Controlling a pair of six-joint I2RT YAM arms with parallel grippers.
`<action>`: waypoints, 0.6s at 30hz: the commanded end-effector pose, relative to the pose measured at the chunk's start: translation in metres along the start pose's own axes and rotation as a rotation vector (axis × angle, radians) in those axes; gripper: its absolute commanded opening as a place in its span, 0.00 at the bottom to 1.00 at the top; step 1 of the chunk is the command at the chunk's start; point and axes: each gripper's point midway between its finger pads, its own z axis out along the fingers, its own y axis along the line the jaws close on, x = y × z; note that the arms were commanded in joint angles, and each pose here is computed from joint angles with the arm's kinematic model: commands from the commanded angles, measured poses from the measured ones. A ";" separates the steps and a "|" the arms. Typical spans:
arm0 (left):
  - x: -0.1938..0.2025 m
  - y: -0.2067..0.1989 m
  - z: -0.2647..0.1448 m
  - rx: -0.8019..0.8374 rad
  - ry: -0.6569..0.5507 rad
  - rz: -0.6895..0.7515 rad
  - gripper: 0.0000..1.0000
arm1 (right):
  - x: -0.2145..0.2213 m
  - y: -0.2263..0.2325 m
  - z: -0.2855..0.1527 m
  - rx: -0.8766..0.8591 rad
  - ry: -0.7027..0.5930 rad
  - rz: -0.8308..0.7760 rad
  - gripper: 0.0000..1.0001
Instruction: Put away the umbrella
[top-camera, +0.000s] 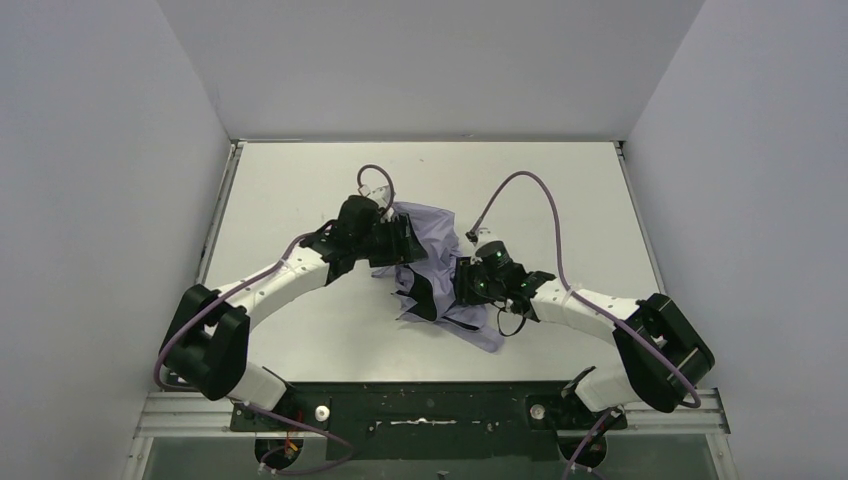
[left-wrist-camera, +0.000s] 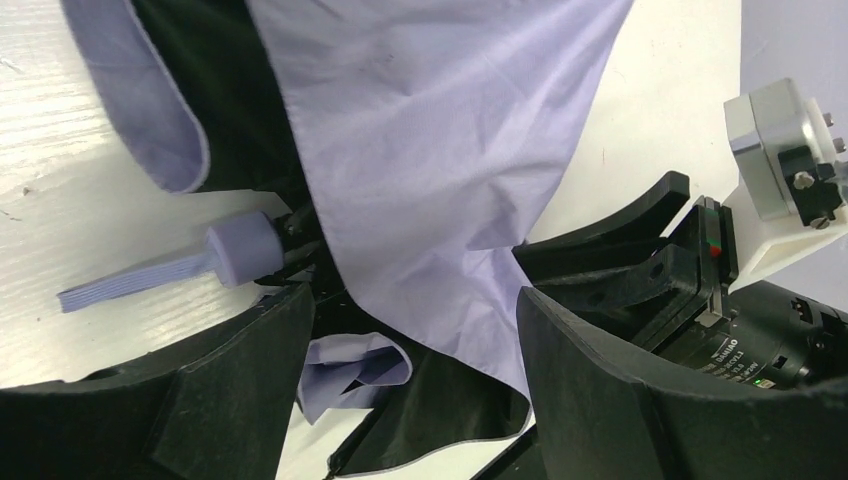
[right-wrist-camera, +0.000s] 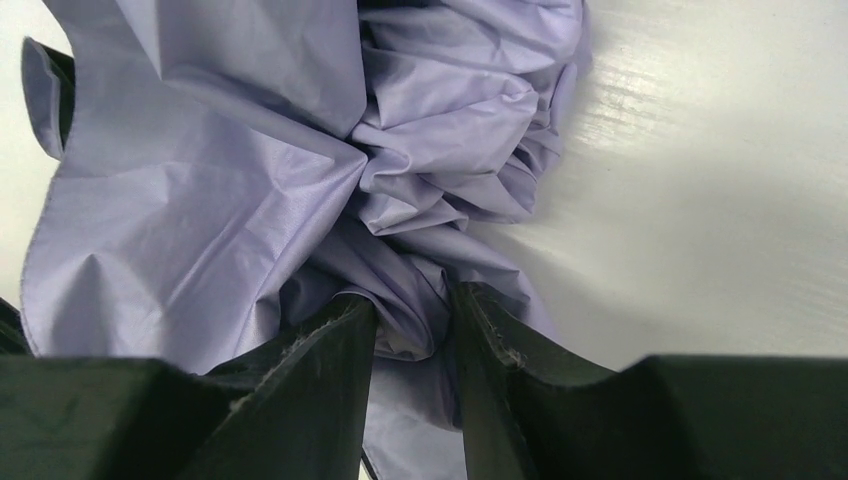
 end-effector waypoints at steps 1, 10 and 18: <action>-0.014 -0.015 -0.005 0.020 -0.083 0.026 0.72 | -0.019 0.008 0.002 -0.013 -0.088 0.028 0.34; -0.014 -0.007 0.004 -0.012 -0.113 0.030 0.68 | -0.019 0.011 0.003 -0.023 -0.082 0.031 0.33; -0.025 -0.022 0.018 0.070 -0.150 0.022 0.60 | -0.018 0.010 0.000 -0.019 -0.079 0.031 0.33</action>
